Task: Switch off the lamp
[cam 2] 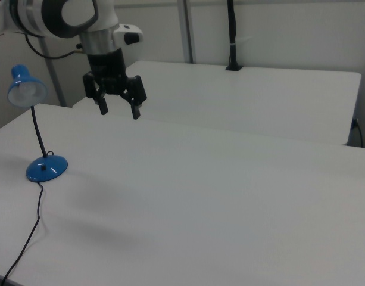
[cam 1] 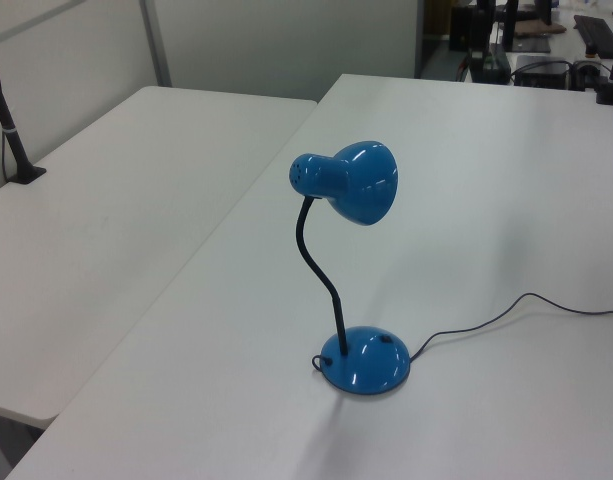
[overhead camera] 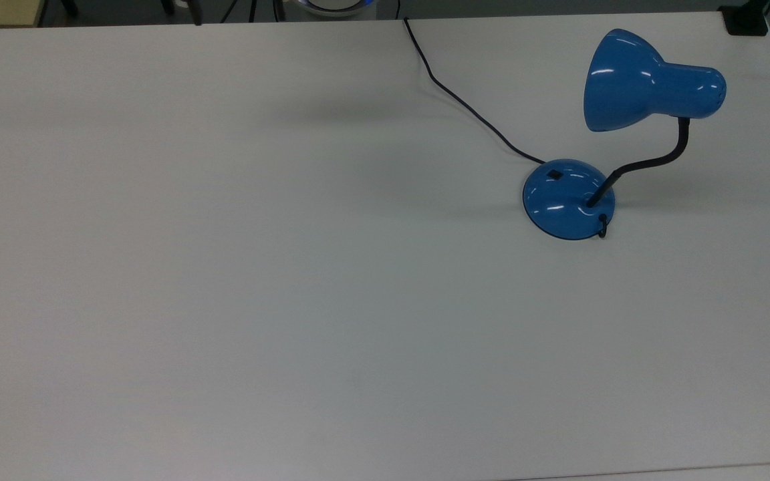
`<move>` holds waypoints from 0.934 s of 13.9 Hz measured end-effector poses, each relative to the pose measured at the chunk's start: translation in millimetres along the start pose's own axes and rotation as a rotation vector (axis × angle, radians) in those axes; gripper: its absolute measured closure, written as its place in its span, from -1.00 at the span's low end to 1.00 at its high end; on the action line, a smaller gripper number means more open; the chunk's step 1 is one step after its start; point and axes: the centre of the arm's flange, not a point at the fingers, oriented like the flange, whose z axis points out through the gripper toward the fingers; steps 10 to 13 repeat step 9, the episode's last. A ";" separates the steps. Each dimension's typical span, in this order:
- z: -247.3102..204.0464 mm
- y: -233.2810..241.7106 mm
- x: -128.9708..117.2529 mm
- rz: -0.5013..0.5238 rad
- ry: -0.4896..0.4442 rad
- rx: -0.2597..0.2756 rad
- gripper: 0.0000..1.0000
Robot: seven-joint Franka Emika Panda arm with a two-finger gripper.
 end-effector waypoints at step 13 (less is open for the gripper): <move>-4.0 6.7 9.8 0.031 0.066 0.006 -1.00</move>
